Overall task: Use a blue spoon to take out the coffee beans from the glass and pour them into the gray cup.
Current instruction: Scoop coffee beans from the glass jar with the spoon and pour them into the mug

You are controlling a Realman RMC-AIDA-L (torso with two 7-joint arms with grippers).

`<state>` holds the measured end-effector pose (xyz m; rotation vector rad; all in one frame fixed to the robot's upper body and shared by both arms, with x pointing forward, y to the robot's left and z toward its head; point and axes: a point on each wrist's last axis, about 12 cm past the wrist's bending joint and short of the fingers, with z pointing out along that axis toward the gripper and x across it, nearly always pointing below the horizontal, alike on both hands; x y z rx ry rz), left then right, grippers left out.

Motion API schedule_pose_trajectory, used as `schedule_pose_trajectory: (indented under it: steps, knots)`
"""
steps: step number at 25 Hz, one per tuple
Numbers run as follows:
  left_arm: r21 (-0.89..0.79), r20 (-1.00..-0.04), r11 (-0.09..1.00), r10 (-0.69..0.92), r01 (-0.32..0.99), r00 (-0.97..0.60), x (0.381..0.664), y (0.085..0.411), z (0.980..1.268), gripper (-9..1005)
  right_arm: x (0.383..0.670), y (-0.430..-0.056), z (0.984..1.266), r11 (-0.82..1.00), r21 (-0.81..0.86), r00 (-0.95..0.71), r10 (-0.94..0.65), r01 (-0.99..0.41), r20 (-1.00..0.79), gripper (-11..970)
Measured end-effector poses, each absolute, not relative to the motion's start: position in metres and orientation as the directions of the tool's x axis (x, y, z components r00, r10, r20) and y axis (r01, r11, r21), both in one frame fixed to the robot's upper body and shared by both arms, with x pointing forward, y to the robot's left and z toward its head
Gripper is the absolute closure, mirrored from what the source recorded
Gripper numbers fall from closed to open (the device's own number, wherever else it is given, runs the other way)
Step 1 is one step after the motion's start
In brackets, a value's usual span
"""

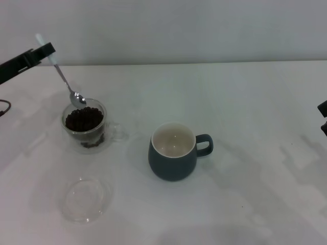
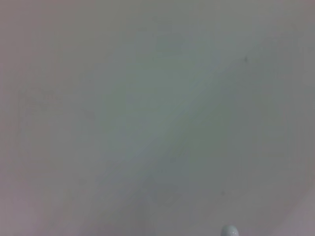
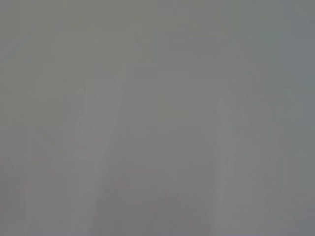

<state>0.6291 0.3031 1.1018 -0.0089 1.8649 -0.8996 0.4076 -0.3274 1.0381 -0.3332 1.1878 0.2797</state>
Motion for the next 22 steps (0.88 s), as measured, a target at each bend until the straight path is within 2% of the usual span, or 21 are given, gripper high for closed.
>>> schedule_pose_trajectory:
  steps: [11,22]
  knots:
    - [-0.503,-0.813,0.775,-0.276,0.382,-0.512,0.642,0.282,1.098,871,0.412,-0.327,1.037,0.918,-0.107,0.341,0.032,-0.381,-0.939,309]
    - [-0.501,-0.805,0.777,-0.258,0.381,-0.534,0.630,0.272,1.082,872,0.423,-0.324,1.039,0.920,-0.101,0.342,0.037,-0.378,-0.939,309]
